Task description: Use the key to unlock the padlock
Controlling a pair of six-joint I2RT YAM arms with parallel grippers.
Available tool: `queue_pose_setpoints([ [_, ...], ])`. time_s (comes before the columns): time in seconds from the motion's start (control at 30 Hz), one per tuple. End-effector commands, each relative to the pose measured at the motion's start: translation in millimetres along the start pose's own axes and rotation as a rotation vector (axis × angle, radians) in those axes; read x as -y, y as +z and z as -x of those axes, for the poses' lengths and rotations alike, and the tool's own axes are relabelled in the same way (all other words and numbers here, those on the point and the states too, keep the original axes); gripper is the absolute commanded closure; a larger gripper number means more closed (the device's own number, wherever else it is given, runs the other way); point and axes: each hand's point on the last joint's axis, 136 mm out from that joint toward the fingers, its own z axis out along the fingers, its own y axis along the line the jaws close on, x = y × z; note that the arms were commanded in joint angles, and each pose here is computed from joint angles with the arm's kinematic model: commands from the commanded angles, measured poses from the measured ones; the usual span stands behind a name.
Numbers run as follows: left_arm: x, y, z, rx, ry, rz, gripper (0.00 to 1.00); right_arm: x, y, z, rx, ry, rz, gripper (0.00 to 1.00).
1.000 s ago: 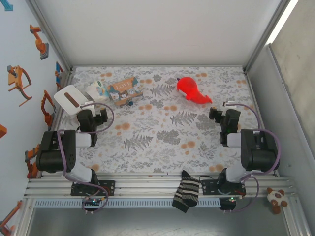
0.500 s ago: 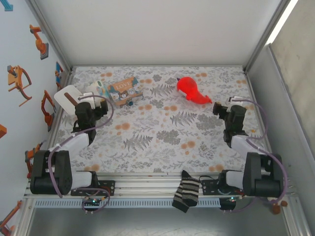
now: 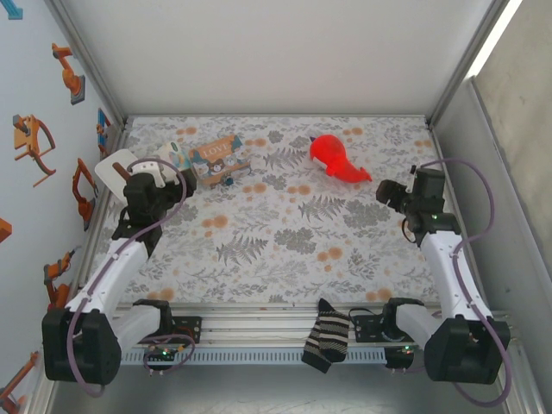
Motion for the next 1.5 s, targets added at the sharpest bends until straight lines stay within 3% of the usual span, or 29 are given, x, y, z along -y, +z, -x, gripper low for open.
queue_pose_setpoints([
  [0.0, 7, -9, -30, -0.108, -0.123, -0.040, 0.04, -5, -17, -49, -0.218, 0.065, 0.033, 0.22],
  [0.23, 26, -17, -71, -0.241, -0.211, -0.137, 0.04, -20, -21, -99, -0.378, 0.109, 0.102, 0.35],
  [0.47, 45, -18, -92, -0.289, -0.270, -0.191, 0.04, -37, -4, -141, -0.461, 0.121, 0.140, 0.47],
  [0.7, 56, -12, -101, -0.315, -0.264, -0.206, 0.04, -33, 21, -168, -0.526, 0.072, 0.059, 0.62],
  [1.03, 54, -10, -103, -0.318, -0.262, -0.187, 0.04, -13, 35, -188, -0.572, 0.047, -0.047, 0.67],
  [1.47, 49, -13, -99, -0.314, -0.241, -0.156, 0.04, -5, 36, -207, -0.621, 0.061, -0.072, 0.78],
])
